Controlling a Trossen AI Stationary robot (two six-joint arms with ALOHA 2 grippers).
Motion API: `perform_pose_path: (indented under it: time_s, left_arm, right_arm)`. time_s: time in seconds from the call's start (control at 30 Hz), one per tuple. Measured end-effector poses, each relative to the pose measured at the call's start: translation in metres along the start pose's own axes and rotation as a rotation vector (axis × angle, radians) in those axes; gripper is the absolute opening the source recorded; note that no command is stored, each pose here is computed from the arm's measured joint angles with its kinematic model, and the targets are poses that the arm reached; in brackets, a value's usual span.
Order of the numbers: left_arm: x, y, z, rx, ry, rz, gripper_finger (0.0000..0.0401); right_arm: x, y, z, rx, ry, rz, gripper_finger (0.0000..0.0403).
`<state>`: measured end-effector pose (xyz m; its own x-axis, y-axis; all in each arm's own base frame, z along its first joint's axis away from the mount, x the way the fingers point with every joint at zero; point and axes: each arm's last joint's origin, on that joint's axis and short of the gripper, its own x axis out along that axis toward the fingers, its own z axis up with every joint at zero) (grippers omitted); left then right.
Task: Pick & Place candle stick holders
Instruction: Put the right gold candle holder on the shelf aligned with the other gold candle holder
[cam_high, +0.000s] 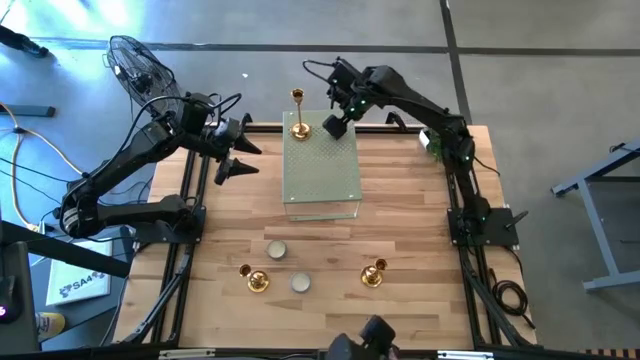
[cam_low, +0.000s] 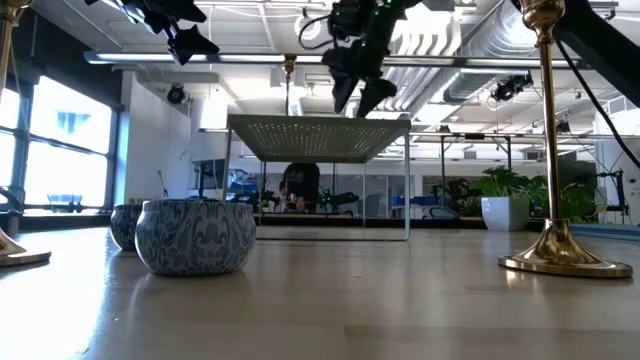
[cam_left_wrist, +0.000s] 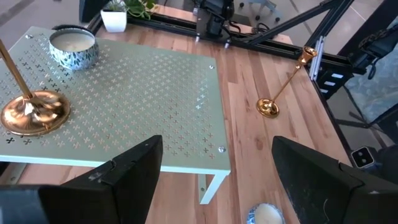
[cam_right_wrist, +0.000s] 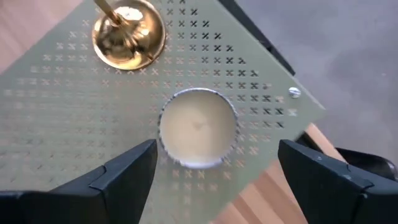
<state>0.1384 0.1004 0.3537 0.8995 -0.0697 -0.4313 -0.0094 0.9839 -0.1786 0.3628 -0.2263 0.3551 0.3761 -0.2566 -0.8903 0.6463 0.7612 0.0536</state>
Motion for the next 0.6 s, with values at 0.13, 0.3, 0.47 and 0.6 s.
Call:
perform_pose_path:
  time_s: [0.13, 0.3, 0.47, 0.6]
  left_arm:
    - [0.000, 0.000, 0.000, 0.000, 0.000, 0.002, 0.0299]
    - [0.000, 0.000, -0.001, -0.007, 0.008, -0.001, 0.0299]
    - [0.000, -0.001, -0.003, -0.022, 0.025, -0.005, 0.0299]
    - [0.000, -0.001, -0.003, -0.018, 0.021, -0.007, 0.0299]
  right_arm:
    - [-0.028, 0.000, -0.005, -0.001, -0.034, 0.010, 0.0330]
    - [-0.070, 0.010, -0.028, -0.029, 0.023, 0.108, 0.0330]
    - [-0.115, 0.028, -0.058, -0.066, 0.050, 0.203, 0.0330]
    - [-0.149, 0.047, -0.087, -0.092, 0.038, 0.300, 0.0330]
